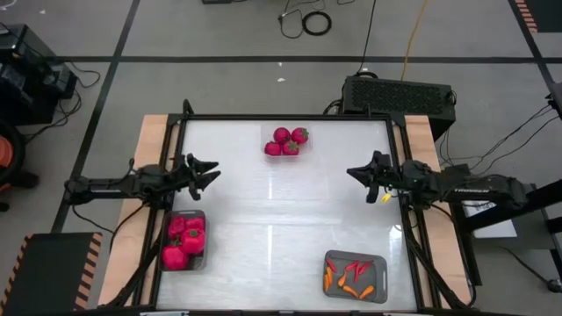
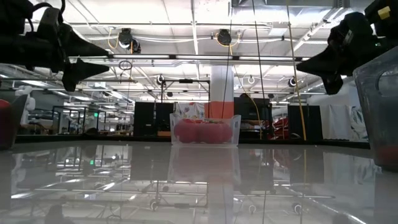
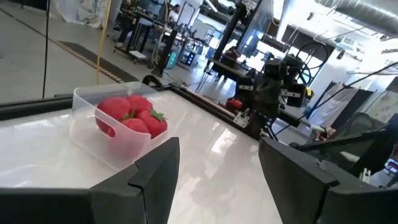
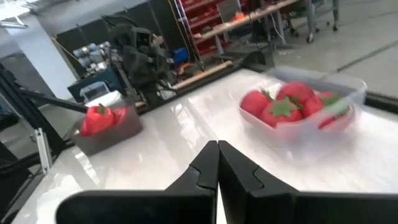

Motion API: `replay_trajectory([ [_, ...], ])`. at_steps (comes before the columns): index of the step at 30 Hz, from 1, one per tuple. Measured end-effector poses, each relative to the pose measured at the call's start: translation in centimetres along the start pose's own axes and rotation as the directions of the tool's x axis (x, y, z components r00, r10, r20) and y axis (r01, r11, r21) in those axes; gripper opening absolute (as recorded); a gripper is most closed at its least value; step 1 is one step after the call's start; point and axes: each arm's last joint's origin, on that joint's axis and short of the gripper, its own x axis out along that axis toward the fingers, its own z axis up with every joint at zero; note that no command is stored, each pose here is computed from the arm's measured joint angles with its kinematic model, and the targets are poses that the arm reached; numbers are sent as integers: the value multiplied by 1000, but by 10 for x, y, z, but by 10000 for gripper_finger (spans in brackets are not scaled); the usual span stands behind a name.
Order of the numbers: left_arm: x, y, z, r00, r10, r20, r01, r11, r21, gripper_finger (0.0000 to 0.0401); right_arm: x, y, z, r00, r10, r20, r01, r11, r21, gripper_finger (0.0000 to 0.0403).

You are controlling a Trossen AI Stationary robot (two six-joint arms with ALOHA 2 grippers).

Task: Sort produce into baskets
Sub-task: Return to Home Position

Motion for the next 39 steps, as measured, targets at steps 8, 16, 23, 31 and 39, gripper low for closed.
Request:
replay_trajectory([
  [8,1,2,-1,1000,-12,-24,13,999,29,226,-16,-8,-7,997,-51,-58,53,998,28,0],
  [16,2,5,0,1000,5,-24,-4,999,42,226,-25,-11,-10,996,-60,-60,55,995,-89,0],
  [23,2,5,0,1000,6,-25,-3,993,118,226,-23,-12,-12,993,-81,-90,59,972,-227,0],
  [31,2,5,-1,1000,5,-27,-1,991,137,226,-18,-12,-14,992,-75,-100,56,983,-176,0],
  [39,2,5,-1,1000,1,-29,3,991,137,226,-13,-6,-19,994,102,-41,-109,962,-249,0],
])
